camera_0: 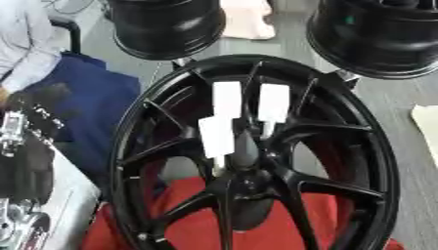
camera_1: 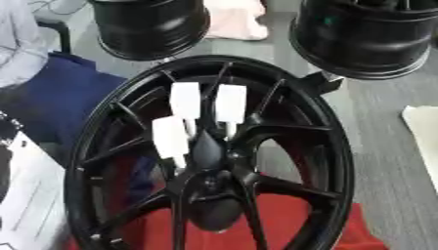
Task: Pull the pin out of the wheel hub.
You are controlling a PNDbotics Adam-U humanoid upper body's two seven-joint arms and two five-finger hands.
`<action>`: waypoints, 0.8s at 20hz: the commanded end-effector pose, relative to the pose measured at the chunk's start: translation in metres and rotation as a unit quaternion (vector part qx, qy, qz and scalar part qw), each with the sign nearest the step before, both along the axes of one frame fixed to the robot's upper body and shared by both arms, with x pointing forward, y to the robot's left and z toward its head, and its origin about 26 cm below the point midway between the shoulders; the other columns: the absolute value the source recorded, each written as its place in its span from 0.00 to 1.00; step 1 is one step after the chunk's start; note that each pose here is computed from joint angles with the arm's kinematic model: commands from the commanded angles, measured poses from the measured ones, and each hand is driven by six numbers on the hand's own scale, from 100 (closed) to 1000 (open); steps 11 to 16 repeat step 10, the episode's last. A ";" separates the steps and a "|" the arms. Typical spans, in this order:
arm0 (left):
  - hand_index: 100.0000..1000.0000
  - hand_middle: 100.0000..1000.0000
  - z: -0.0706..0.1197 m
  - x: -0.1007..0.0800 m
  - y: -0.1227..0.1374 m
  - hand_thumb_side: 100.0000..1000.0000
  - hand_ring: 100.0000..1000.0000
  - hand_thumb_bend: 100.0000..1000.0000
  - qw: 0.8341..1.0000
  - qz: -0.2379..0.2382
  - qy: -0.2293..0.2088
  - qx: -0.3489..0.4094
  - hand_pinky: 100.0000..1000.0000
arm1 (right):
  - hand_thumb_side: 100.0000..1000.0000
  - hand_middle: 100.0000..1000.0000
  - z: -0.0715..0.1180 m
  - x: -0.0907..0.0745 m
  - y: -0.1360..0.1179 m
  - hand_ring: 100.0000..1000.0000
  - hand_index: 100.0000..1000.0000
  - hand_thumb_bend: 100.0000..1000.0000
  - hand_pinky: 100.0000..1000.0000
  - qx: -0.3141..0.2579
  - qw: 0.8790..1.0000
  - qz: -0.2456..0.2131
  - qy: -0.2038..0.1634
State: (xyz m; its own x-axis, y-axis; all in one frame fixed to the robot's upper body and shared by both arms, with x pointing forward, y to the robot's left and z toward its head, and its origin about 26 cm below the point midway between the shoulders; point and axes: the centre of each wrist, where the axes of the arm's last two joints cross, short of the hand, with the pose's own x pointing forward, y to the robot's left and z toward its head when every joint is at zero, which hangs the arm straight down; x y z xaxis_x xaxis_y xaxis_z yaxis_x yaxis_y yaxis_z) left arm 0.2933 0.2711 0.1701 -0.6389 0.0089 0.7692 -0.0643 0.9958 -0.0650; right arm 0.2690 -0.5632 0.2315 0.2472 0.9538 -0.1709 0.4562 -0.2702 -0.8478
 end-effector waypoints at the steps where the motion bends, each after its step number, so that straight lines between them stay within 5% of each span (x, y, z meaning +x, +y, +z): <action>1: 0.69 0.72 0.010 -0.001 -0.003 0.76 0.86 0.06 1.000 -0.011 -0.019 0.007 0.74 | 0.18 0.64 0.026 0.016 0.030 0.68 0.73 0.00 0.78 -0.015 0.994 0.082 -0.064; 2: 0.69 0.72 0.011 -0.001 -0.004 0.76 0.86 0.06 1.000 -0.014 -0.021 0.008 0.74 | 0.35 0.62 0.029 0.024 0.043 0.67 0.71 0.00 0.78 -0.013 0.990 0.116 -0.082; 5: 0.69 0.72 0.014 0.001 -0.006 0.75 0.86 0.06 0.999 -0.022 -0.026 0.012 0.74 | 0.46 0.58 0.030 0.045 0.085 0.64 0.69 0.00 0.78 0.002 0.967 0.216 -0.132; 7: 0.69 0.72 0.017 0.001 -0.007 0.75 0.86 0.06 0.999 -0.026 -0.031 0.013 0.74 | 0.48 0.57 0.026 0.056 0.120 0.63 0.68 0.00 0.78 0.024 0.942 0.291 -0.164; 10: 0.69 0.72 0.019 0.002 -0.007 0.75 0.86 0.07 0.999 -0.028 -0.035 0.015 0.74 | 0.49 0.56 0.044 0.048 0.192 0.63 0.68 0.00 0.78 0.195 0.859 0.427 -0.204; 16: 0.69 0.72 0.019 0.002 -0.007 0.75 0.86 0.07 0.999 -0.028 -0.035 0.015 0.74 | 0.49 0.56 0.044 0.048 0.192 0.63 0.68 0.00 0.78 0.195 0.859 0.427 -0.204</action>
